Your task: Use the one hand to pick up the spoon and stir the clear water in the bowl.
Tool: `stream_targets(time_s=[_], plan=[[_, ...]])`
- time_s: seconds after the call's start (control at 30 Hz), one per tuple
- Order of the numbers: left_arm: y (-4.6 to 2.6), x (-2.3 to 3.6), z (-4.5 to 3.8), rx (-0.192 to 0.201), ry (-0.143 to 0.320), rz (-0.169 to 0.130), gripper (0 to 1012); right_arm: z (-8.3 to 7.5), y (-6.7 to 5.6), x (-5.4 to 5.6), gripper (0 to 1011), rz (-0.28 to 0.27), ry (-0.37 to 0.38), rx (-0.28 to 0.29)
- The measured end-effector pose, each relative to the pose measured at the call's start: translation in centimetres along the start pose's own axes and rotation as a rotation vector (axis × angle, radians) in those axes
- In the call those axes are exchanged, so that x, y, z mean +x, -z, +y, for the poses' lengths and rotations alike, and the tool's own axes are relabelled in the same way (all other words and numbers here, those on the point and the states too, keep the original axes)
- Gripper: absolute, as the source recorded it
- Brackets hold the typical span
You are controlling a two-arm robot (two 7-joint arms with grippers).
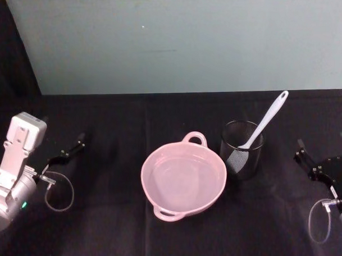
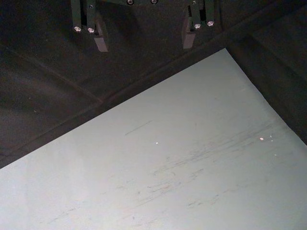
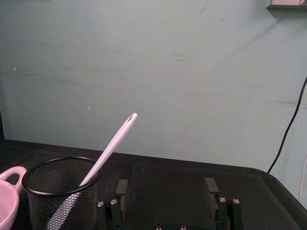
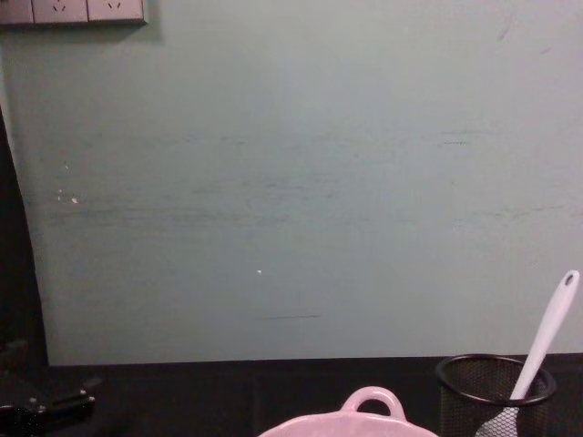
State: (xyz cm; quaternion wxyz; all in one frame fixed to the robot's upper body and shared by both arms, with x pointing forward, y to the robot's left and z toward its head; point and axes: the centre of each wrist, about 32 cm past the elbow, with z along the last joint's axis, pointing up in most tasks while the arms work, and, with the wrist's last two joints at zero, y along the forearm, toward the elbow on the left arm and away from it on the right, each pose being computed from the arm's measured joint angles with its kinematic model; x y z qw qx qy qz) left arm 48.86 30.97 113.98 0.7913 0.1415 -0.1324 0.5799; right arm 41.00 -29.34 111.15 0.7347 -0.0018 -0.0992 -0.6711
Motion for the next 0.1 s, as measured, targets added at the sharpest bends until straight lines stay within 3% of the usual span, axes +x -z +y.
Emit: stream_targets(time_s=[0.1], plan=[[0.00,0.00,0.00,0.000,0.000,0.000,1005,0.00,0.00,0.00,1003,0.000,0.000,0.000]])
